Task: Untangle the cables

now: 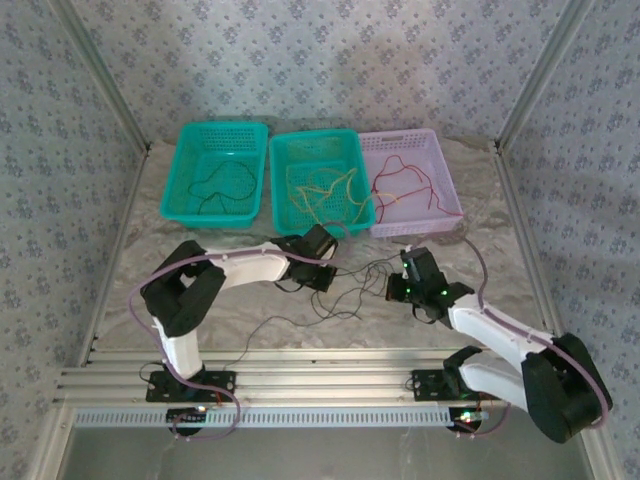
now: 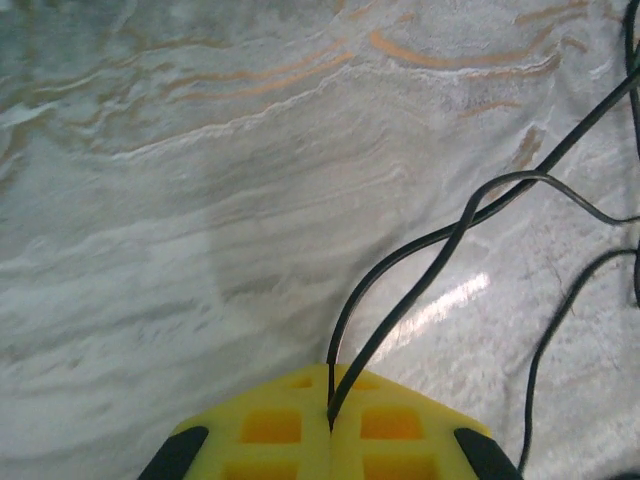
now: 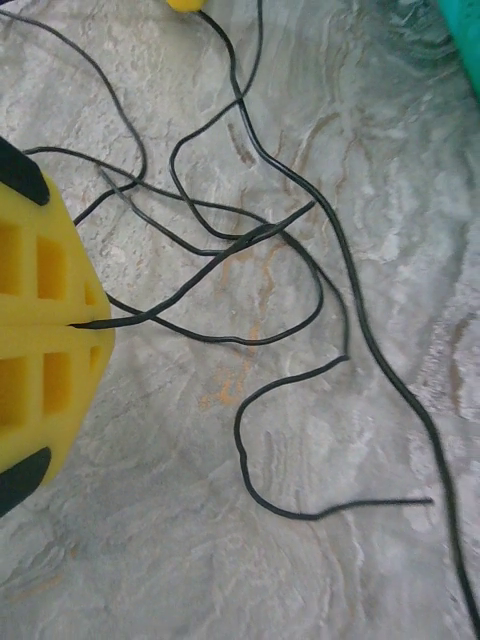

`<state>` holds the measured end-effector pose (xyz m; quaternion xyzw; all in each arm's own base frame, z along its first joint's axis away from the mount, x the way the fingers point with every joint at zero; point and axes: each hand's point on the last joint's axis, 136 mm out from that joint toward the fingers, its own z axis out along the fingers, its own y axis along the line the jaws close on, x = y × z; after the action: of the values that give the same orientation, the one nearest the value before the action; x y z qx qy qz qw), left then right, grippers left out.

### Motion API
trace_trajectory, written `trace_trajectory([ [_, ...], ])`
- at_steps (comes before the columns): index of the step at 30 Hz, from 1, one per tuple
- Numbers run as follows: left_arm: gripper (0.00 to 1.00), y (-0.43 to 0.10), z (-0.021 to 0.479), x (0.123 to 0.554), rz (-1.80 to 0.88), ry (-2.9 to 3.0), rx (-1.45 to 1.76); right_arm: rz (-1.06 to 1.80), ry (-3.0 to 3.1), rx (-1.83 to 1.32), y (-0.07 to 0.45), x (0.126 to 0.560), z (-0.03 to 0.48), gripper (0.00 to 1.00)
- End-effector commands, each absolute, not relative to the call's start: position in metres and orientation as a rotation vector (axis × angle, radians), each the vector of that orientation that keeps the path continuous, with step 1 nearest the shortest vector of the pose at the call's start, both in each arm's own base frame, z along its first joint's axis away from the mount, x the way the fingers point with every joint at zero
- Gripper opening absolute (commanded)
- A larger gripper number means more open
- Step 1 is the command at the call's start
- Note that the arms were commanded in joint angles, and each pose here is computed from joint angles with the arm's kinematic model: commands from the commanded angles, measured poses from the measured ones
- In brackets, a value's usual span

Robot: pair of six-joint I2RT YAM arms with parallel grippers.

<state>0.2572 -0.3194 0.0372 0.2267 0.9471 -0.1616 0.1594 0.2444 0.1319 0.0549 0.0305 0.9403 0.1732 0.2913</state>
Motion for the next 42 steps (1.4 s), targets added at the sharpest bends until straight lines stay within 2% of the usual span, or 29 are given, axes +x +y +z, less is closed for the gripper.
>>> trace_trajectory([
  [1, 0.00, -0.306, 0.109, 0.270, -0.468, 2.577, 0.569, 0.415, 2.523, 0.131, 0.117, 0.238, 0.057, 0.00],
  [10, 0.00, -0.224, 0.266, 0.286, -0.519, 2.327, 0.350, 0.532, 2.390, 0.450, 0.067, 0.243, 0.082, 0.00],
  [20, 0.00, -0.152, 0.382, 0.272, -0.417, 2.168, 0.280, 0.584, 2.291, 0.534, 0.044, 0.258, 0.115, 0.00],
  [24, 0.00, -0.131, 0.425, 0.267, -0.397, 2.077, 0.234, 0.663, 2.251, 0.482, 0.055, 0.269, 0.135, 0.00],
  [28, 0.00, -0.131, 0.437, 0.265, -0.416, 2.063, 0.234, 0.739, 2.210, 0.296, 0.084, 0.277, 0.170, 0.00],
  [33, 0.00, -0.135, 0.427, 0.265, -0.437, 2.072, 0.237, 0.778, 2.155, -0.032, 0.136, 0.277, 0.233, 0.00],
  [39, 0.00, -0.126, 0.419, 0.262, -0.412, 2.062, 0.221, 0.857, 2.068, -0.235, 0.184, 0.283, 0.310, 0.00],
  [42, 0.00, -0.123, 0.418, 0.258, -0.409, 2.061, 0.213, 0.878, 2.054, -0.322, 0.209, 0.284, 0.330, 0.00],
])
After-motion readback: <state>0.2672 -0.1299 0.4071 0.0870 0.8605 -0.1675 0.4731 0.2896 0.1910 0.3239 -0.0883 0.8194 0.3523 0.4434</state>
